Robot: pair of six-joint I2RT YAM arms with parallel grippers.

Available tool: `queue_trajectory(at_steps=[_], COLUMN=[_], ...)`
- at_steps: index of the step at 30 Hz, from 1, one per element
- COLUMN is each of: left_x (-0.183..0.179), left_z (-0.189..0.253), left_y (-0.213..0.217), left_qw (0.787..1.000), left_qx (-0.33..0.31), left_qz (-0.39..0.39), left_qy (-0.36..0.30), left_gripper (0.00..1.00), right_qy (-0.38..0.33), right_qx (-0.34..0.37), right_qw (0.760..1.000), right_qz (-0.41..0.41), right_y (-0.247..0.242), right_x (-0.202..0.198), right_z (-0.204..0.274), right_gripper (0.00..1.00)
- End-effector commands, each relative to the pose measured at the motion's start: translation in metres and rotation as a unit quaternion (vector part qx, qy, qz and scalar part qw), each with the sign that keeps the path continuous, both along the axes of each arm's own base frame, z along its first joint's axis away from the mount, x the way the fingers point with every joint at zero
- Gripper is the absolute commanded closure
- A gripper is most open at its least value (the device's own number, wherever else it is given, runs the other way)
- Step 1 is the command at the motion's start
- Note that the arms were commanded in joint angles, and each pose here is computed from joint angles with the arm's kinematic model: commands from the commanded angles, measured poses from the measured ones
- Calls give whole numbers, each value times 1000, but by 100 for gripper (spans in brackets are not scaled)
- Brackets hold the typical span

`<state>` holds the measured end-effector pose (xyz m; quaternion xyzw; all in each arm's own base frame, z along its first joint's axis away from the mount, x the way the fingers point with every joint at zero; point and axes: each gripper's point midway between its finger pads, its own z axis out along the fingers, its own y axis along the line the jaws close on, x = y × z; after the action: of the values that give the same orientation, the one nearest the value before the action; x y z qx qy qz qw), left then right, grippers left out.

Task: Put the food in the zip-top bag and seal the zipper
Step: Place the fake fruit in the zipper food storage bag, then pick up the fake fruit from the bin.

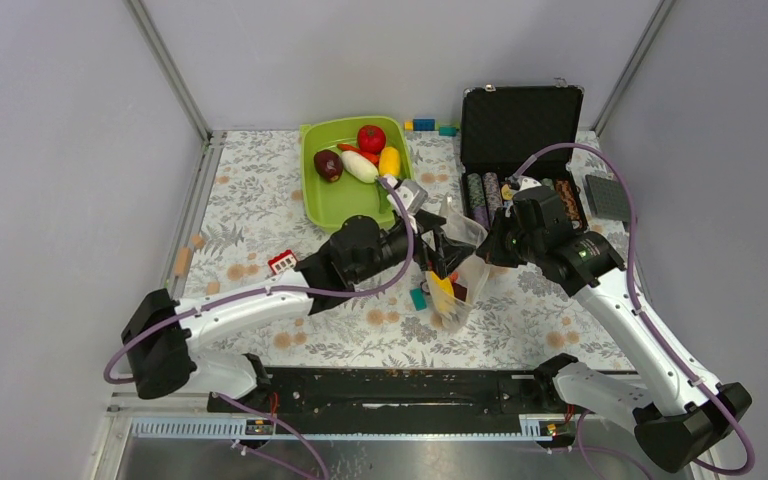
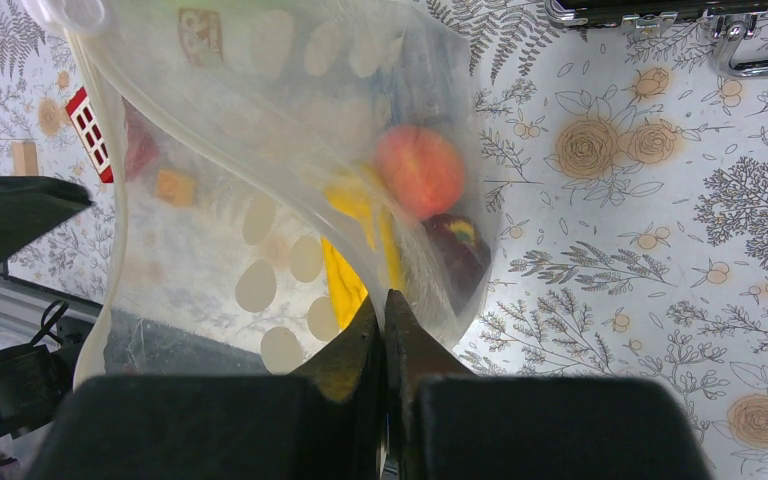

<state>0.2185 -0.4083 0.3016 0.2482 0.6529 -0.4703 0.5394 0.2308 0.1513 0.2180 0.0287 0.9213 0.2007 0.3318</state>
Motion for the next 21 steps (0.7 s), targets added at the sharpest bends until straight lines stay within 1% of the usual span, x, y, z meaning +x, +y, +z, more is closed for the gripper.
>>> queue_trajectory(at_steps=[1,5,9,12,15,18,21], left_x=[11,40,88,144,195,250,295], left_z=[50,42,21,0,-25,-51,-89], left_y=[25,52,81,115,138,160,186], left_qw=[997,990,979,958,942,919,884], left_qx=[-31,-20,-5,11,30,43,81], left_qz=[60,136,195,269,307,352,406], left_qy=[-23,-6,54,98,135,169,217], left_gripper=[1,1,1,1,1,1,1], right_qy=[-15,-13,-18,-19,-18,-18,-15], right_qx=[5,3,-7,-9,-13,-20,-27], right_qw=[1000,1000,1000,1000,1000,999,999], right_qz=[-7,-6,-16,-17,-17,-24,-28], right_y=[-2,-2,-7,-8,-9,-12,-14], right_x=[3,2,5,5,4,6,6], right_z=[5,4,2,3,2,-1,-4], right_gripper=[100,100,100,100,100,100,100])
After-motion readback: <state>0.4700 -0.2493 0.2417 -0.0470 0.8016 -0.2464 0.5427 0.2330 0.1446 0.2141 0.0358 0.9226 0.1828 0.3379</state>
